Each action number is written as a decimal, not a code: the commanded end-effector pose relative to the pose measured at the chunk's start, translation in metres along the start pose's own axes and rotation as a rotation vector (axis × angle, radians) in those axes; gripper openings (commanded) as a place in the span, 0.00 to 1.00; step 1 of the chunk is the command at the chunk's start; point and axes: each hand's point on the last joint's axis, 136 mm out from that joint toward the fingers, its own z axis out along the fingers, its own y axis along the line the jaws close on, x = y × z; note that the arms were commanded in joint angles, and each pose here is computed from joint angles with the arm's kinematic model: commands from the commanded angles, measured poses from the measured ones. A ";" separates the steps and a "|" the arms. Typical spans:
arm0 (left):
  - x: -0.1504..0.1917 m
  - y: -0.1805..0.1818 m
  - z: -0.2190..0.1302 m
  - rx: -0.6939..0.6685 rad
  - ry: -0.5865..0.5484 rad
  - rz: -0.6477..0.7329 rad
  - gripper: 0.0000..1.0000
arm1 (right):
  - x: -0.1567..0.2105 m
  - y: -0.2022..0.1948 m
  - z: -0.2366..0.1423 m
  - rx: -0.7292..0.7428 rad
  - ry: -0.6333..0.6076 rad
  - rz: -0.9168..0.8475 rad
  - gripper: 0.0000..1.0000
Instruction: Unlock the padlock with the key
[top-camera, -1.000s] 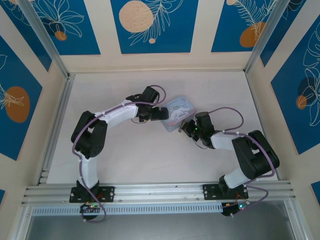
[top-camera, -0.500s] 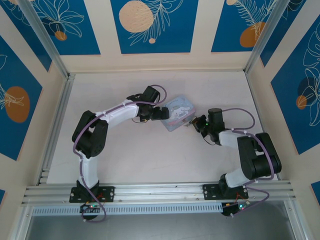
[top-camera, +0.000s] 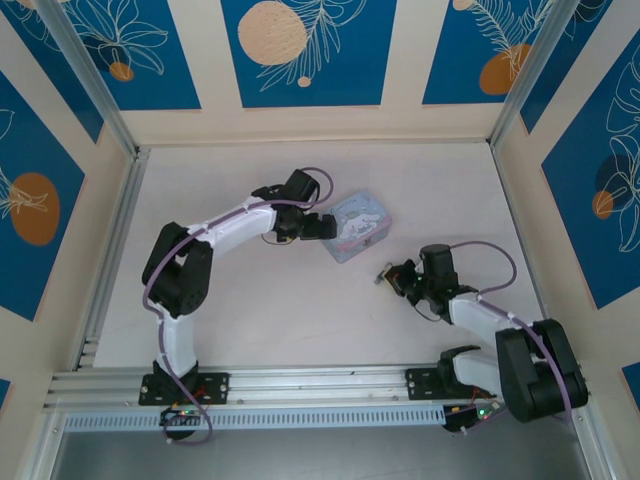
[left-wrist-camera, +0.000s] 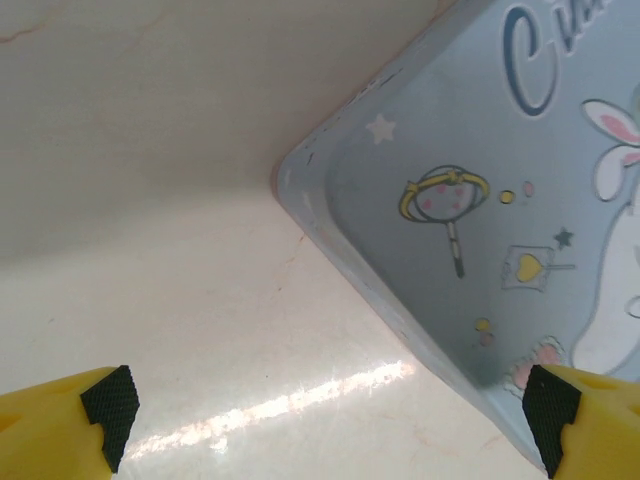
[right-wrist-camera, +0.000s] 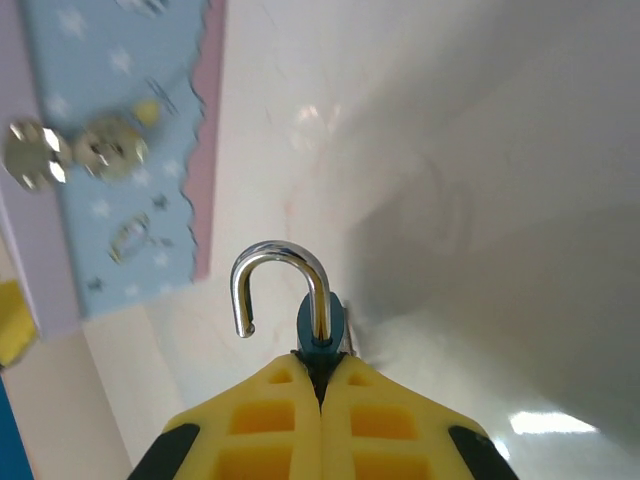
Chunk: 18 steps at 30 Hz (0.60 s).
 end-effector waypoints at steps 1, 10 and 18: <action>-0.011 -0.014 -0.045 0.040 -0.073 0.031 1.00 | 0.019 -0.010 -0.012 0.048 0.048 0.000 0.15; 0.002 0.011 -0.101 0.027 -0.163 0.024 1.00 | 0.016 -0.007 -0.064 0.103 -0.063 -0.017 0.65; 0.011 0.072 -0.150 -0.148 -0.330 0.014 1.00 | -0.019 0.047 -0.088 0.102 -0.151 -0.183 0.93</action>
